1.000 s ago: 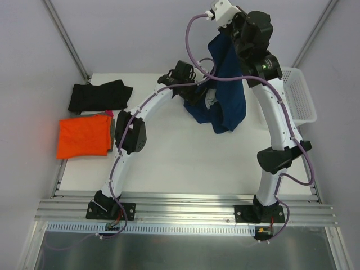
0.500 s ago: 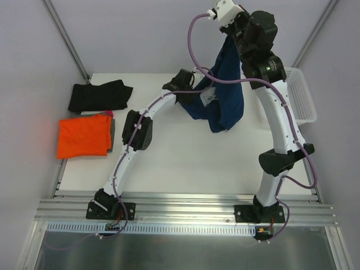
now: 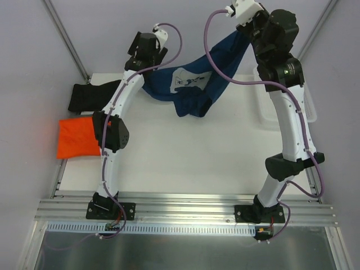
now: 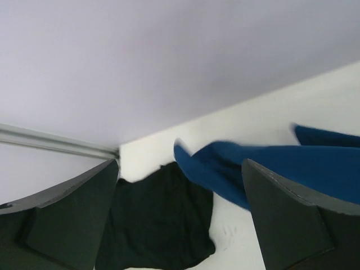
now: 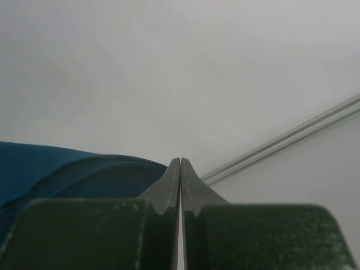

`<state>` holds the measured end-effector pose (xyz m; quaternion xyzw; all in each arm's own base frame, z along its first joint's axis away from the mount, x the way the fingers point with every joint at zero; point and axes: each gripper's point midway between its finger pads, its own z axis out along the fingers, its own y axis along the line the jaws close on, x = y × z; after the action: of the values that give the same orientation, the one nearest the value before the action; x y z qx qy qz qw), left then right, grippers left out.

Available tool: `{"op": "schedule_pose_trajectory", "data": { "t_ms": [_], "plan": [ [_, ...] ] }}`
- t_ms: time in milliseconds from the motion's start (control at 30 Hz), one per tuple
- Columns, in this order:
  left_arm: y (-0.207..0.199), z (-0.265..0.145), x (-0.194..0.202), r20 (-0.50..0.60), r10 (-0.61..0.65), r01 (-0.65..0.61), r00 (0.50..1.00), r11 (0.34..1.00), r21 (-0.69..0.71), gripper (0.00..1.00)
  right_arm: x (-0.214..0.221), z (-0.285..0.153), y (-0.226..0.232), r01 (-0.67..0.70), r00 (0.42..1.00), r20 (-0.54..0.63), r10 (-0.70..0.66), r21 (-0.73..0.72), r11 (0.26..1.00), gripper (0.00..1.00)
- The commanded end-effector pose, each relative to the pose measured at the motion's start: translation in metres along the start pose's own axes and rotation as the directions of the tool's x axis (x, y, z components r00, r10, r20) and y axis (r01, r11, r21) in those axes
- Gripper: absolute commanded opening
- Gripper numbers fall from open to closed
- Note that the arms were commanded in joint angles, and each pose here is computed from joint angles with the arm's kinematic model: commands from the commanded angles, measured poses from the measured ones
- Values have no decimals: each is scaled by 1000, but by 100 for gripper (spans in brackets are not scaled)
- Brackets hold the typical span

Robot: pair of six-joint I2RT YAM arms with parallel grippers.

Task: Fold and stack the t-shirts
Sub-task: Flatten the tshirt out

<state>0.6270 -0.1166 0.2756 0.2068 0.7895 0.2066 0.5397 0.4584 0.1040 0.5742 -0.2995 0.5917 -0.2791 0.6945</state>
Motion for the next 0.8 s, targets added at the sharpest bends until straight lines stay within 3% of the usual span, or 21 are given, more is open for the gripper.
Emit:
{"op": "schedule_pose_trajectory", "data": {
  "t_ms": [0, 167, 233, 367, 433, 500, 533, 633, 767],
  "plan": [
    [61, -91, -90, 220, -54, 71, 974, 995, -70, 93, -12, -43, -64, -58, 998, 43, 53, 135, 989, 1],
    [84, -112, -103, 254, -46, 76, 966, 991, -111, 94, -8, -54, -72, -54, 998, 38, 49, 143, 988, 1],
    [75, -108, -97, 240, -23, 45, 971, 995, -86, 96, -6, -57, -67, -59, 998, 33, 55, 117, 991, 0],
    [5, -88, -60, 185, 59, -80, 981, 991, 110, 96, 10, -64, -39, -69, 998, -8, 69, 13, 998, 1],
    [-44, -80, -35, 162, 49, -94, 986, 954, 285, 97, 34, -61, -5, -95, 993, -81, 90, -67, 993, 1],
    [-77, -74, -16, 91, -50, 8, 995, 913, 408, 96, 55, -63, 26, -122, 986, -130, 102, -152, 981, 1],
    [-95, -78, -17, 71, -110, 59, 991, 860, 506, 93, 65, -65, 42, -129, 982, -163, 96, -201, 971, 1],
    [-115, -82, -19, -68, -292, 274, 954, 757, 593, 91, 81, -62, 82, -161, 973, -208, 100, -304, 939, 1],
    [-94, -81, -17, -105, -358, 359, 928, 783, 509, 90, 65, -37, 96, -197, 973, -183, 141, -342, 919, 0]
  ]
}}
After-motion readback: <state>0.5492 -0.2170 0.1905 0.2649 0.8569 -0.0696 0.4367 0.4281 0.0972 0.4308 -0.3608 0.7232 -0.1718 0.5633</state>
